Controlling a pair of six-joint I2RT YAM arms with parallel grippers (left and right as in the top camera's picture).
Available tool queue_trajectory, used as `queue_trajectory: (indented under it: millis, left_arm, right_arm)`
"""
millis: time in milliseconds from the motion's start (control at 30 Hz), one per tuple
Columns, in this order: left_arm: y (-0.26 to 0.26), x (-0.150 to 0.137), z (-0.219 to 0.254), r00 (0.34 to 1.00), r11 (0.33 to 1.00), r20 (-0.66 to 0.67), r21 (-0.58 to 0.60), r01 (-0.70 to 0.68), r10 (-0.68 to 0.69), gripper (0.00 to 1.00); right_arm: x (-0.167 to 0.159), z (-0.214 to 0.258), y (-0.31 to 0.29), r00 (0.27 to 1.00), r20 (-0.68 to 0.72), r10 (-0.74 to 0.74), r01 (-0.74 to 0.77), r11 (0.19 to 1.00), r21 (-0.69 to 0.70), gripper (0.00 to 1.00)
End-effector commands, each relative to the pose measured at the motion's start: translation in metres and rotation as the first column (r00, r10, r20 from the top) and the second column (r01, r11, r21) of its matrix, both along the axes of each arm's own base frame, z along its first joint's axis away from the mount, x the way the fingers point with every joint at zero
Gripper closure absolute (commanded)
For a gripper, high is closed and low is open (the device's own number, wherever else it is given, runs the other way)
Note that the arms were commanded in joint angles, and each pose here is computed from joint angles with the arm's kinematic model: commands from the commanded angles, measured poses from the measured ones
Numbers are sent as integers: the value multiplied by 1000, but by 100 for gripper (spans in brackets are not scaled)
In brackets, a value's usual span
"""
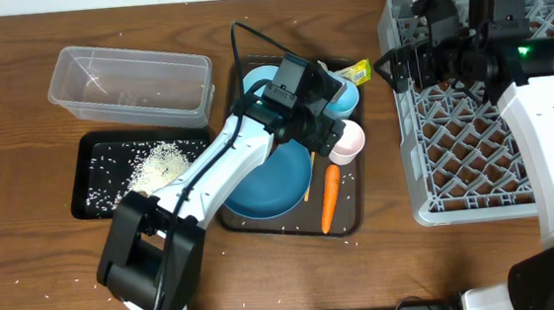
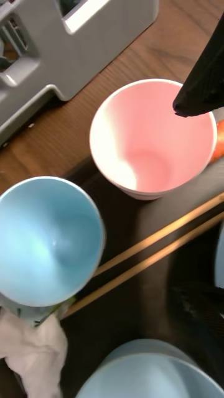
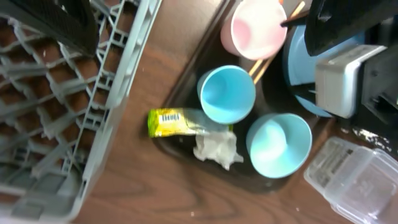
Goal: Sort waste into correct bins and load items into the dishwasher rack
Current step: 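Grasp the pink cup with the left gripper and lift it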
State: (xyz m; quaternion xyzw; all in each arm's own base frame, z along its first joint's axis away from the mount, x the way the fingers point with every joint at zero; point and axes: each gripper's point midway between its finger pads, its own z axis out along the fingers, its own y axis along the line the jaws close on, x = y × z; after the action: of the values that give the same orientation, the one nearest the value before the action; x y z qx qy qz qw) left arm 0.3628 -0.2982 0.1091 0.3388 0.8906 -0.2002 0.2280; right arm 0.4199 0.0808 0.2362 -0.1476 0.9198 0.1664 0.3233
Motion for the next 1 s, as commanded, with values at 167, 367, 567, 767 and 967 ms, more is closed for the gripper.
queue_trajectory:
  millis: [167,367,567,767,967]
  left_arm:
    - [-8,-24,-20,995,999,-97,37,35,-31,25]
    - [-24,-36,-58,986,994,-150,73,81,-69,43]
    - [-25,-34,-59,987,995,-149,67,68,-58,67]
    - [-22,-25,-24,996,999,-86,18,41,-39,89]
    - [-6,-13,48,999,994,2,-95,-52,53,94]
  right_arm:
    - [6,-4,-4,999,1,-53,53,999,-9,1]
    - [5,-5,-4,998,-6,-55,55,998,-9,1]
    - [4,-6,-4,998,-13,-56,56,998,-10,1]
    - [3,-6,-4,998,-14,-56,56,998,-10,1]
    - [3,-6,-4,998,-15,-55,55,998,-9,1]
